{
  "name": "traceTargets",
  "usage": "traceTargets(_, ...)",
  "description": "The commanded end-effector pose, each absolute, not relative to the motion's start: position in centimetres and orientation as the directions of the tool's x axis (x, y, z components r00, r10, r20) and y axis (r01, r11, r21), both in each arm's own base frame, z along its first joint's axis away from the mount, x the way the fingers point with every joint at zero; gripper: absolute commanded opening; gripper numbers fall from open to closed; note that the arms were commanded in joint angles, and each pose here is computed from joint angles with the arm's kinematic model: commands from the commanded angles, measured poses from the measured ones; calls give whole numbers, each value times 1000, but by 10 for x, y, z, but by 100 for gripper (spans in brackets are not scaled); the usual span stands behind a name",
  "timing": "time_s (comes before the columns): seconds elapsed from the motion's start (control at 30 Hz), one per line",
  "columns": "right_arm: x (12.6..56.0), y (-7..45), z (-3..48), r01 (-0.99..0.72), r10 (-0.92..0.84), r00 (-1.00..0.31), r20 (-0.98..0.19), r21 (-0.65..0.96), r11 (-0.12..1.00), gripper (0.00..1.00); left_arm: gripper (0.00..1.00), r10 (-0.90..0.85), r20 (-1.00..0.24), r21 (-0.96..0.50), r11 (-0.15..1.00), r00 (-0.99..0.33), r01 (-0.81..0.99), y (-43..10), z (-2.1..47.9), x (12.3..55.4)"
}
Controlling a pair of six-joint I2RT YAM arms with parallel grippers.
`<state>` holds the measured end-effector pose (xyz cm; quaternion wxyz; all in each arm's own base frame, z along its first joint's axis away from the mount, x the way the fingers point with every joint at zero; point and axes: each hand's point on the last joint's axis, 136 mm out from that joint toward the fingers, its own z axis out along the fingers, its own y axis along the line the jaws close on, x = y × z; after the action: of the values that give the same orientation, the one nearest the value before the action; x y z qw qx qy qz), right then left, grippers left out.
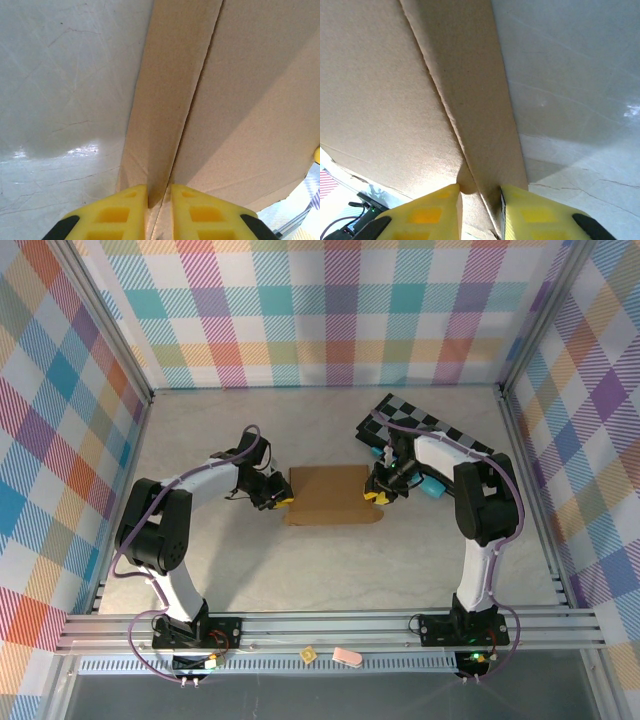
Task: Fold the paper box
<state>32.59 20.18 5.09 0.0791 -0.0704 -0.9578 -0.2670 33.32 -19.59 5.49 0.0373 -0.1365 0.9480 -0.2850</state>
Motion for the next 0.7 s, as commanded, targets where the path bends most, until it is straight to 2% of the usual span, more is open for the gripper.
traceTargets(0.0, 323, 199, 49, 151, 68, -981, 181, 499, 853, 27, 17, -269, 45, -517, 818, -962, -253, -189, 37, 323)
traceTargets(0.2, 333, 194, 59, 120, 63, -990, 125, 534, 837, 42, 14, -268, 43, -502, 827, -963, -253, -186, 31, 319)
traceTargets(0.43, 347, 202, 68, 60, 44, -998, 41, 690, 721, 63, 13, -261, 39, -467, 849, -965, -248, -175, 21, 311)
traceTargets(0.67, 355, 220, 75, 18, -1, -1000, 23, 808, 588, 69, 13, -274, 48, -451, 852, -961, -266, -166, 12, 305)
